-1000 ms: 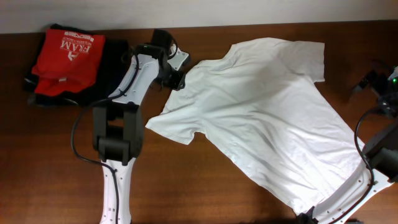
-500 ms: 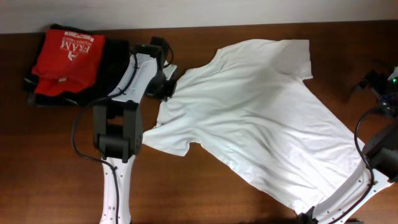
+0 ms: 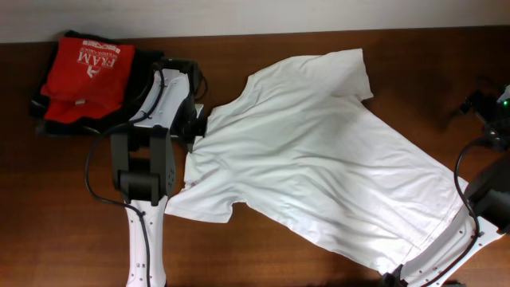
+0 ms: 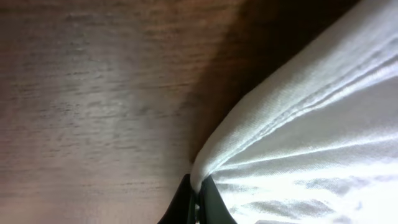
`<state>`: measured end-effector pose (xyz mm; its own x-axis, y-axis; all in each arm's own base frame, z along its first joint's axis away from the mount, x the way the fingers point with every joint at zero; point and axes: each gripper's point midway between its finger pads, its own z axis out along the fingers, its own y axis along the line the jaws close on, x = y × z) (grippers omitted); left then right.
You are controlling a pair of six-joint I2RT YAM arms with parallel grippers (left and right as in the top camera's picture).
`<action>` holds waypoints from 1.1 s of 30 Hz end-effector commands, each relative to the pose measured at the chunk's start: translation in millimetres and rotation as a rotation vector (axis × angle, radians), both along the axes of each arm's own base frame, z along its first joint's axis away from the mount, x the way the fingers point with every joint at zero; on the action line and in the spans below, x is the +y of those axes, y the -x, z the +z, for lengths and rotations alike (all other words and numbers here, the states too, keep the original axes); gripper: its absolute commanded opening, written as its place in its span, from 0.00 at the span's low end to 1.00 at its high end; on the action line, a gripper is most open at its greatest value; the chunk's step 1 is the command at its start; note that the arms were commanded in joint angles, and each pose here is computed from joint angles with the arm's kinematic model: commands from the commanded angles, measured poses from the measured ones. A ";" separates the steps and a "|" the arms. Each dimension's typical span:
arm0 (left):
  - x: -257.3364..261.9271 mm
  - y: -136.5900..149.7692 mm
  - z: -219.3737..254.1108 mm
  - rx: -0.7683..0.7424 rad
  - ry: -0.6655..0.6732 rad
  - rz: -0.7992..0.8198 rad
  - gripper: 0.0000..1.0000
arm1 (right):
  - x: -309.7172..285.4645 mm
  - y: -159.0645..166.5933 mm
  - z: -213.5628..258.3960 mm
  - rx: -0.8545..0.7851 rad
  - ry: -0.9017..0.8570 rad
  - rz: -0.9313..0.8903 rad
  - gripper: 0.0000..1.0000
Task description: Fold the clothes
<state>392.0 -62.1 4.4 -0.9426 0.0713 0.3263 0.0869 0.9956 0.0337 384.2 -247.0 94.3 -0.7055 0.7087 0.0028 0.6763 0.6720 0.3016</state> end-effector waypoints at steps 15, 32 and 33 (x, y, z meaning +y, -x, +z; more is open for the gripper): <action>-172.5 -169.0 227.0 -1.009 0.524 -0.417 0.34 | -0.3 -2.5 7.3 -0.014 0.013 0.002 0.98; -161.9 -215.4 10.5 -0.812 0.476 -0.402 0.51 | -0.3 -2.5 7.3 -0.014 0.013 0.002 0.98; -164.7 -214.0 11.3 -0.809 0.496 -0.403 0.51 | -0.4 -2.4 7.3 -0.014 0.014 0.002 0.98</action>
<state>610.2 -216.2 21.5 -0.7535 0.3721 -0.5420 0.5147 0.8468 -0.1342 384.1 -246.9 94.3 -0.7050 0.7092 0.0034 0.6769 0.6714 0.3016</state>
